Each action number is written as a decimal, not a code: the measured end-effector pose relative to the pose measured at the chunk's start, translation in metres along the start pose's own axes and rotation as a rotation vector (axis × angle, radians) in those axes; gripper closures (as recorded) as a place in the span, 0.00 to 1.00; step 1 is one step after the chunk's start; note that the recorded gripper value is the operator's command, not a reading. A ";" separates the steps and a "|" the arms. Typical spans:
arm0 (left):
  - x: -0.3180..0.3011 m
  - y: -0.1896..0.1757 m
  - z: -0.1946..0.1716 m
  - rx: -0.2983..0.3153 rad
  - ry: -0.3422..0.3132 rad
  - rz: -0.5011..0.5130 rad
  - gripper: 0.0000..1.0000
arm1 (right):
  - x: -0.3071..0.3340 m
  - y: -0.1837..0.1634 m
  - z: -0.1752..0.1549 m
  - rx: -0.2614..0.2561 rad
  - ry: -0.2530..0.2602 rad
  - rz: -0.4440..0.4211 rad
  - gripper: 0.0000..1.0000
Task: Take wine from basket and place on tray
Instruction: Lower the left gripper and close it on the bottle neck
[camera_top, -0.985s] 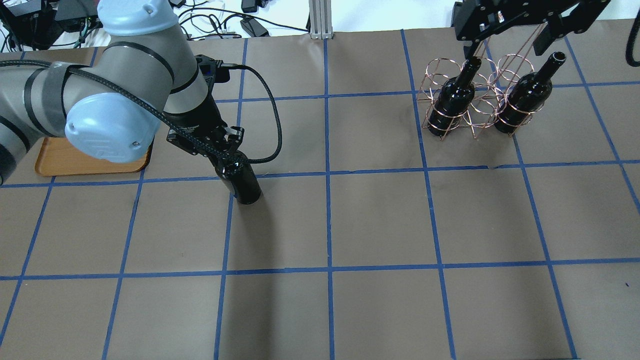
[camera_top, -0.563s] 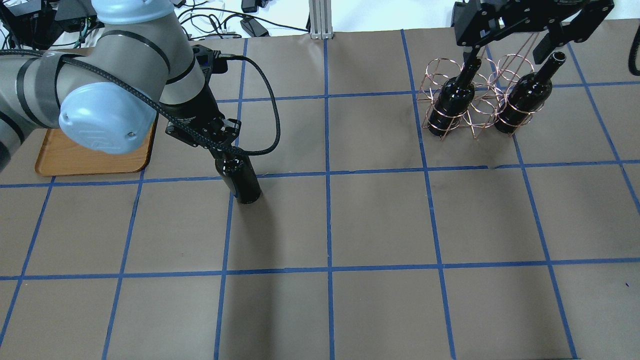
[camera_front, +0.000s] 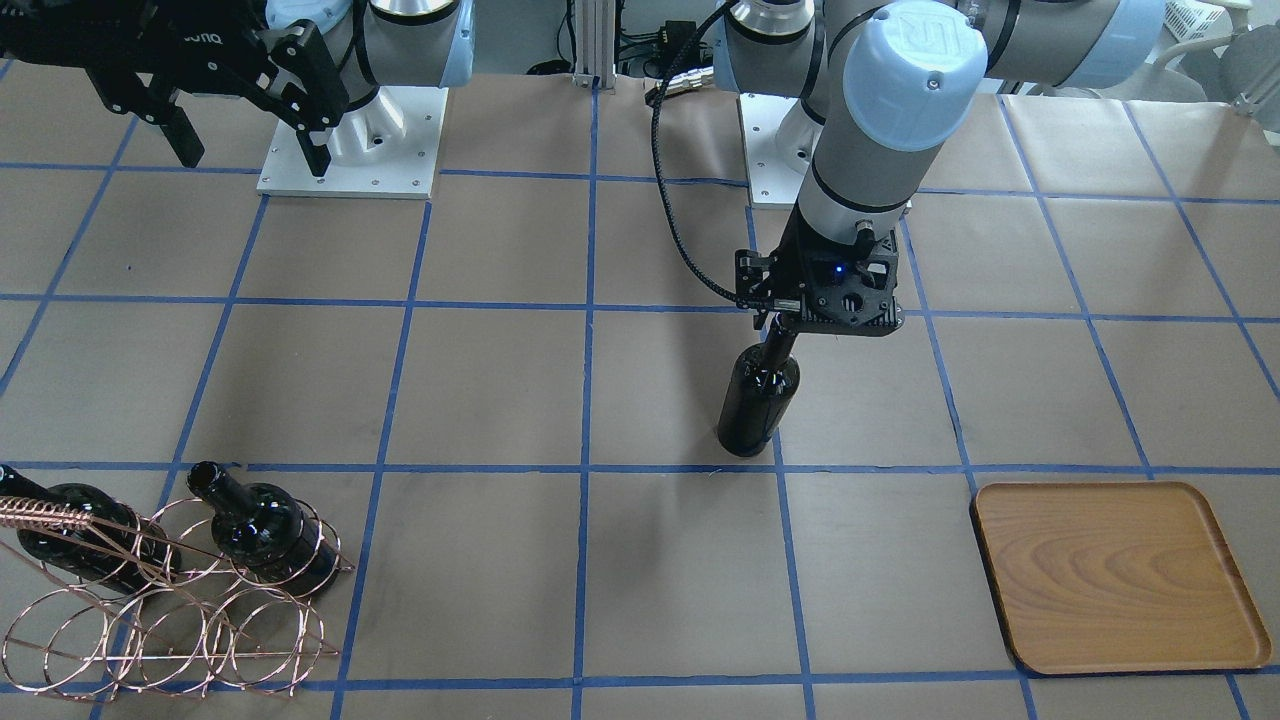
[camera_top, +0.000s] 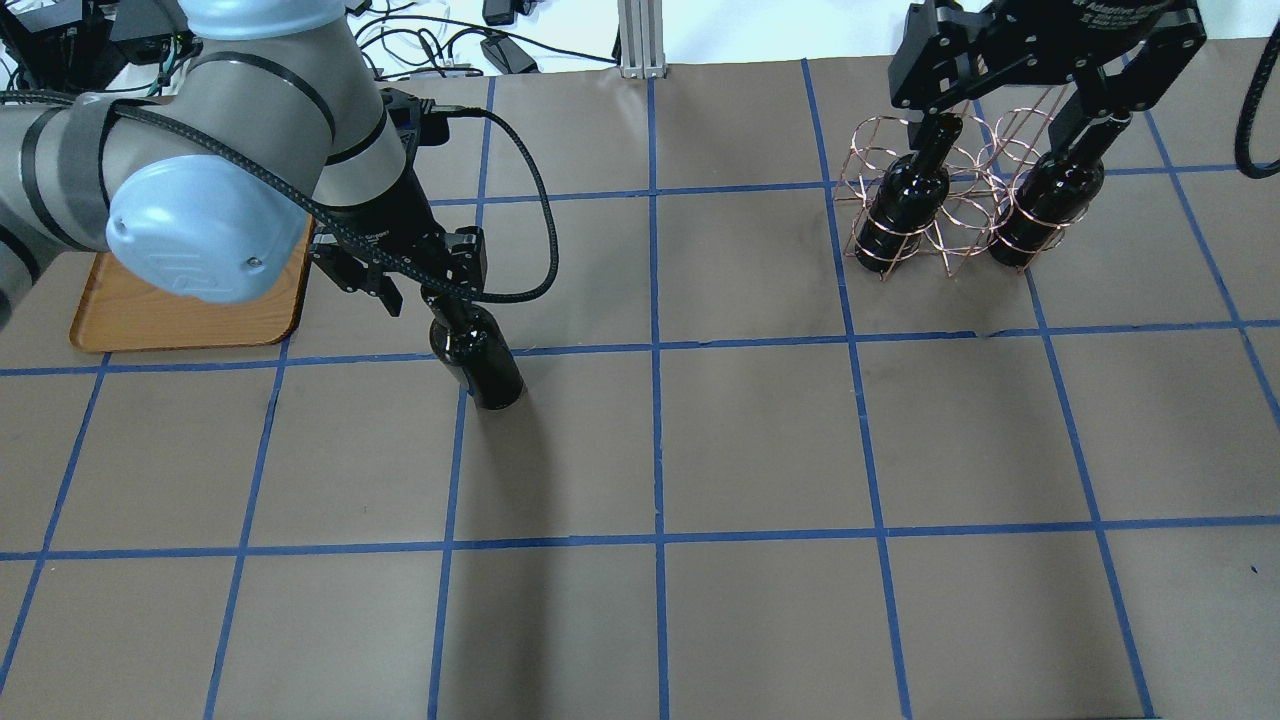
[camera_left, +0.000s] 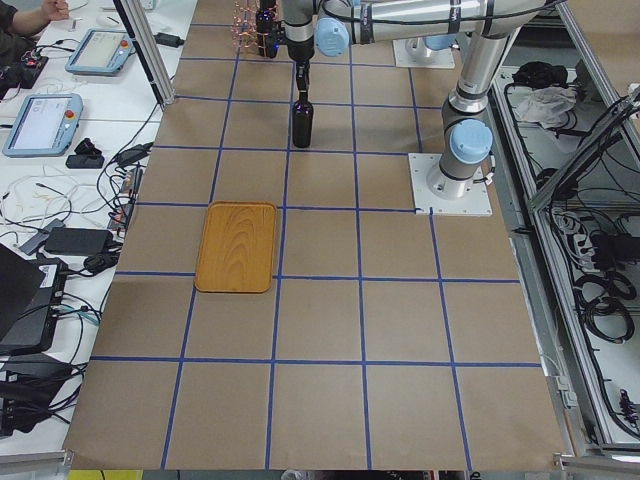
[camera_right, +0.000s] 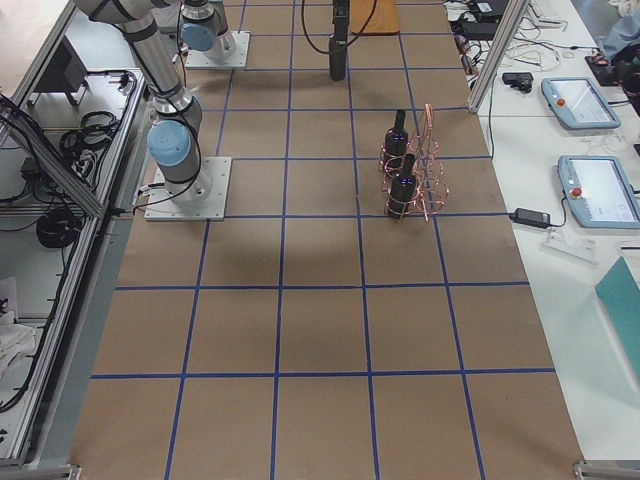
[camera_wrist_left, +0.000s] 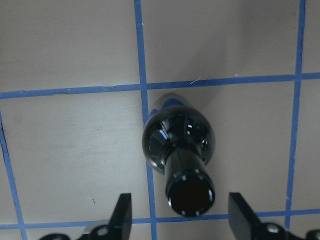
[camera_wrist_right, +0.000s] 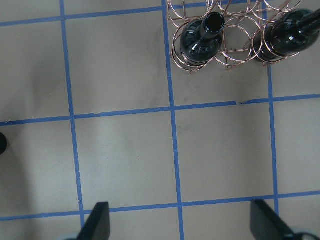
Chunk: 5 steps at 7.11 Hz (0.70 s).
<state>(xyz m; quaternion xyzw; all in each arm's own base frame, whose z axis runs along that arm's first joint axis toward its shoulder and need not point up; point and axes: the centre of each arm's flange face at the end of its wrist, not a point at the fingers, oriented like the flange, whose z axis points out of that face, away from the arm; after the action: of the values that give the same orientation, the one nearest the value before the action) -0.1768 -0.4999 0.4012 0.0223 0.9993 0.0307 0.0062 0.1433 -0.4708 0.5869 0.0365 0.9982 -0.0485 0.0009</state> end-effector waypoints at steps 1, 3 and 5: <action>0.000 0.000 -0.001 0.002 0.000 0.001 0.02 | -0.001 0.001 0.001 -0.006 0.003 -0.004 0.00; -0.002 -0.004 0.002 0.006 0.004 0.002 0.24 | -0.002 0.002 0.001 -0.008 0.003 -0.007 0.00; -0.003 -0.010 0.007 0.006 0.005 -0.002 0.78 | -0.002 0.002 0.001 -0.008 0.002 -0.009 0.00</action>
<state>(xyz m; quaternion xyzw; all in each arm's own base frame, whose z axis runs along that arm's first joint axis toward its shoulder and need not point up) -0.1744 -0.5093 0.3932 0.0215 0.9994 0.0276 0.0037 0.1459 -0.4694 0.5853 0.0322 0.9985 -0.0445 -0.0003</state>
